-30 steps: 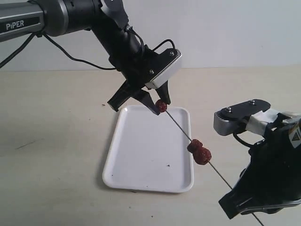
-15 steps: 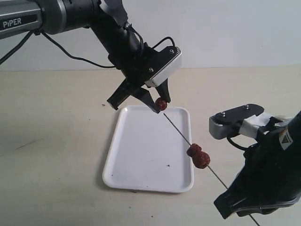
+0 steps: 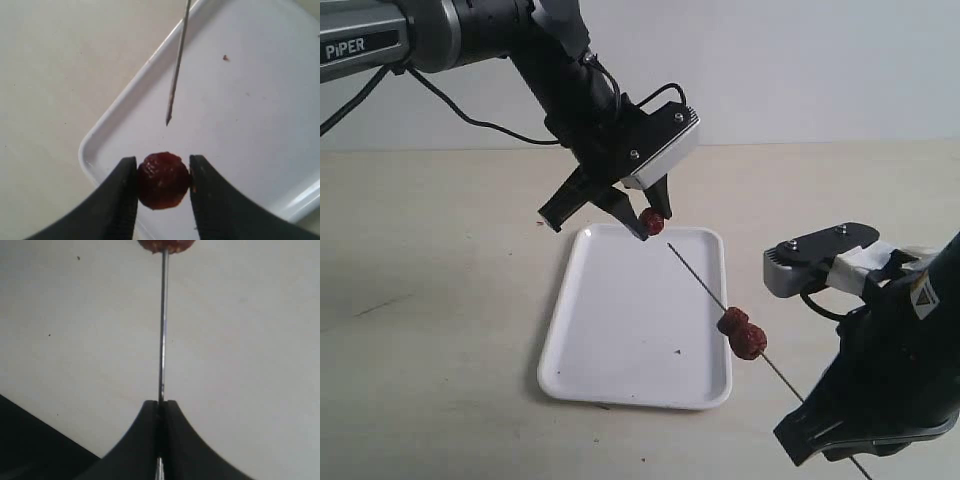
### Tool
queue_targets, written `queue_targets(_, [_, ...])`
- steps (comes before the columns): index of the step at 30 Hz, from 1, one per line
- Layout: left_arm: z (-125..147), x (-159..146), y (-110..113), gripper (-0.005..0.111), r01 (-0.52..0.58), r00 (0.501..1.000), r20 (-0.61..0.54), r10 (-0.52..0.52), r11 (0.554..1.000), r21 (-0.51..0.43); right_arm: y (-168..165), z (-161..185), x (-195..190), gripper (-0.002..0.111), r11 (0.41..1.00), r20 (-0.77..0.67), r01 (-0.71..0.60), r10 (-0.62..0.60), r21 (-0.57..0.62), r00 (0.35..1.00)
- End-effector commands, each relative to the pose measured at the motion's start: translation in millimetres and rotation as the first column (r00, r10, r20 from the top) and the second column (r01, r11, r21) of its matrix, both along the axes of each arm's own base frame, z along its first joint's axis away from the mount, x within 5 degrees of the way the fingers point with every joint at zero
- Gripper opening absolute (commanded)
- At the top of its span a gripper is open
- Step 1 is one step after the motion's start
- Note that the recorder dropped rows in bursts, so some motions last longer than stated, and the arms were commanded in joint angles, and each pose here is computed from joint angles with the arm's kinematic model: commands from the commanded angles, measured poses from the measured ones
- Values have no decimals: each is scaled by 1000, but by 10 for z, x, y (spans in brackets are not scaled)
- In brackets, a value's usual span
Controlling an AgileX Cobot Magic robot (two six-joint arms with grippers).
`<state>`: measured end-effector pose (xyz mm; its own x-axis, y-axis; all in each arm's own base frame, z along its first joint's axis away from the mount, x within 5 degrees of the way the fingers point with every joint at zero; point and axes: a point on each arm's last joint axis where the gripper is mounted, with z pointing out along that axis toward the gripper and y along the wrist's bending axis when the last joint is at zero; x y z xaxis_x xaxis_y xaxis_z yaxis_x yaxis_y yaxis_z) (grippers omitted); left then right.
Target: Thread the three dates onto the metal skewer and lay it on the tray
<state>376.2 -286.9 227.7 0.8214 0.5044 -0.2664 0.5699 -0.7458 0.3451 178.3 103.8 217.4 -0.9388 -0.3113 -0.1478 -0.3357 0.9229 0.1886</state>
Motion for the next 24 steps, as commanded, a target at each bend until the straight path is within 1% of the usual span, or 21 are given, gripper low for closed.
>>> queue_targets(1, [33,-30,-11,35,3,1000,-5,-3,1000,-4,11,19,27,0,1000,25,0,0,6,1000])
queue_targets(11, [37,-34,-18,35,1,1000,-10,-2,1000,-12,38,30,59,0,999,57,19,-21,40,998])
queue_targets(24, [38,-36,-20,35,1,1000,-12,-1,1000,-15,57,37,67,0,998,69,10,-14,61,998])
